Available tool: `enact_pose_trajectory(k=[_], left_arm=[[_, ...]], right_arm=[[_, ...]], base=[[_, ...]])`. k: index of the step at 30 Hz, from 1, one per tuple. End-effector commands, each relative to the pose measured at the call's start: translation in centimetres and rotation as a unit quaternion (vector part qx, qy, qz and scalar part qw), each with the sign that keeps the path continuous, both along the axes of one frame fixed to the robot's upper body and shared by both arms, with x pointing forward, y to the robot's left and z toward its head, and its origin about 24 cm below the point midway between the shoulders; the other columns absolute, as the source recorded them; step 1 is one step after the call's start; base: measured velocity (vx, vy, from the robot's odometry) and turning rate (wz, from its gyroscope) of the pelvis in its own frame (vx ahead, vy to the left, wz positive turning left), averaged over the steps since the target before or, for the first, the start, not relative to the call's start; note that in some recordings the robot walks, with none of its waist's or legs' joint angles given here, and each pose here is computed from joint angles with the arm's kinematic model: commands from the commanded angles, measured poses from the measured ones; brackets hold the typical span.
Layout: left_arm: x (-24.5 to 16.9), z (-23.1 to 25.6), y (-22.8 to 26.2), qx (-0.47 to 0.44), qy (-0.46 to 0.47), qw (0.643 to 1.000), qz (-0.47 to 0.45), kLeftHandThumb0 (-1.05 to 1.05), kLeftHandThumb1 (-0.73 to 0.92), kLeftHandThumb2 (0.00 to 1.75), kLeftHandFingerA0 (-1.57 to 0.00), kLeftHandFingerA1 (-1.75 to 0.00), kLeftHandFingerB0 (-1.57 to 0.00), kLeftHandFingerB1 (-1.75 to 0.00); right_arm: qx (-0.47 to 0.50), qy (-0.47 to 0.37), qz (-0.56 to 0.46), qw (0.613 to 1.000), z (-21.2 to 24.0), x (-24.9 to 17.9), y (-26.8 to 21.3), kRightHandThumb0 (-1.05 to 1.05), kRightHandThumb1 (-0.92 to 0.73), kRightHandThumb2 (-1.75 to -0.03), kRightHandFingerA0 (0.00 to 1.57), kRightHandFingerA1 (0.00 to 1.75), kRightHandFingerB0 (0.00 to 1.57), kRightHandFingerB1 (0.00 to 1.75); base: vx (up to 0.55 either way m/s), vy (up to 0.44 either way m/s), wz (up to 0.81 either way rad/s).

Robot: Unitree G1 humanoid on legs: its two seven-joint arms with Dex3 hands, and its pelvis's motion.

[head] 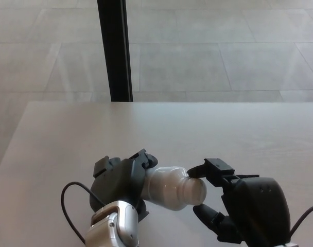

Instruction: The robot uses its left hand to to lift the bottle kept on the middle of the desk and tilts it towards its right hand. It then uses its right hand to rotate its cap to open it and places the bottle and cap back on the desk

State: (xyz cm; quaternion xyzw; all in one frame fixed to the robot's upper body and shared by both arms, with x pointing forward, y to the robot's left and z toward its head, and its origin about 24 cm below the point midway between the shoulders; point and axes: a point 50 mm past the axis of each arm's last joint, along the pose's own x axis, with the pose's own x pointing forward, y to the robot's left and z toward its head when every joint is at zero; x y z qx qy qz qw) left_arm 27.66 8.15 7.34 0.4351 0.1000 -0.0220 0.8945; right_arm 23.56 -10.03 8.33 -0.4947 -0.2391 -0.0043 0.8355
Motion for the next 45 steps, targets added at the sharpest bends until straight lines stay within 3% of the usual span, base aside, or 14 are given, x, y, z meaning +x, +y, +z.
enact_pose_trajectory(k=[1,3,7,9,15,17,21,25,31,33,38,41,42,45], left_arm=[[-0.8,-2.4,0.2,0.0,0.072,0.997,-0.002,0.11,0.77,0.71,-0.65,-0.93,-0.5,-0.61],[-0.7,-2.4,0.2,0.003,0.075,0.997,-0.002,0.11,0.76,0.73,-0.63,-1.12,-0.5,-0.57],[-0.8,-2.5,0.1,-0.001,0.076,0.997,0.003,0.13,0.77,0.72,-0.68,-1.01,-0.49,-0.6],[-0.8,-2.5,0.1,0.001,0.081,0.997,0.0,0.08,0.76,0.72,-0.62,-0.85,-0.46,-0.59],[-0.8,-2.5,0.0,0.0,0.078,0.997,-0.008,0.08,0.77,0.72,-0.62,-0.85,-0.45,-0.6],[-0.9,-2.5,0.1,-0.006,0.081,0.997,-0.004,0.08,0.78,0.7,-0.65,-1.0,-0.45,-0.6],[-1.1,-2.5,0.2,0.004,0.074,0.997,-0.017,0.06,0.76,0.69,-0.64,-0.88,-0.47,-0.6],[-1.1,-2.7,0.2,-0.003,0.087,0.996,-0.009,0.06,0.81,0.64,-0.62,-1.03,-0.48,-0.59],[-0.9,-2.8,0.2,0.011,0.089,0.996,-0.024,0.07,0.7,0.66,-0.59,-1.22,-0.61,-0.84],[-1.0,-3.0,0.4,0.007,0.083,0.996,-0.038,0.0,0.69,0.64,-0.67,-1.04,-0.62,-0.78],[-0.9,-2.9,0.4,0.003,0.088,0.995,-0.038,-0.02,0.66,0.62,-0.67,-0.97,-0.57,-0.7],[-0.7,-2.7,0.3,0.036,0.091,0.994,-0.046,0.01,0.59,0.54,-0.7,-1.0,-0.63,-0.73],[-0.7,-2.7,0.3,0.04,0.084,0.994,-0.053,0.02,0.57,0.53,-0.78,-1.16,-0.72,-0.93],[-0.5,-2.9,0.4,0.051,0.086,0.994,-0.047,-0.02,0.56,0.55,-0.71,-1.0,-0.68,-0.74]], right_arm=[[0.075,-0.184,0.034,0.979,1.7,-0.2,0.1,-0.38,-0.66,-1.04,1.03,1.75,0.67,1.57],[0.08,-0.212,0.039,0.973,1.9,-0.1,0.1,-0.38,-0.67,-0.96,0.9,1.75,0.69,1.66],[0.074,-0.266,0.056,0.959,2.4,0.0,0.0,-0.39,-0.75,-0.83,0.92,1.73,0.6,1.58],[0.061,-0.29,0.074,0.952,2.8,0.2,-0.1,-0.32,-0.59,-0.98,0.81,1.75,0.6,1.66],[0.042,-0.324,0.093,0.941,3.8,0.4,-0.5,-0.32,-0.59,-0.96,0.79,1.75,0.56,1.69],[0.032,-0.332,0.108,0.937,4.3,0.4,-0.6,-0.3,-0.57,-0.97,0.79,1.75,0.53,1.71],[0.004,-0.366,0.148,0.919,5.3,0.5,-0.6,-0.36,-0.64,-0.86,0.88,1.74,0.66,1.59],[-0.037,-0.367,0.202,0.907,5.4,0.2,-0.6,-0.4,-0.67,-0.9,0.94,1.69,0.69,1.44],[-0.076,-0.357,0.273,0.89,4.7,-0.6,-0.1,-0.41,-0.47,-1.07,0.89,1.65,0.69,1.42],[-0.114,-0.359,0.296,0.878,4.3,-0.8,0.2,-0.43,-0.56,-0.97,0.85,1.63,0.67,1.4],[-0.125,-0.372,0.322,0.862,4.0,-0.9,0.6,-0.42,-0.61,-0.84,0.78,1.57,0.69,1.32],[-0.13,-0.372,0.339,0.854,3.7,-0.9,0.8,-0.4,-0.63,-0.76,0.83,1.58,0.69,1.28],[-0.135,-0.372,0.343,0.852,3.7,-1.0,0.8,-0.41,-0.64,-0.74,0.83,1.56,0.67,1.27],[-0.149,-0.379,0.357,0.84,3.7,-0.8,1.0,-0.38,-0.67,-0.69,0.88,1.61,0.67,1.28]], base=[[0.0,0.0,0.0],[0.0,0.0,0.0],[0.0,0.0,0.0],[0.0,0.0,0.0],[0.0,0.0,0.0],[0.0,0.0,0.0],[0.0,0.0,0.0],[0.0,0.0,0.0],[0.0,0.0,0.0],[0.0,0.0,0.0],[0.0,0.0,0.0],[0.0,0.0,0.0],[0.0,0.0,0.0],[0.0,0.0,0.0]])
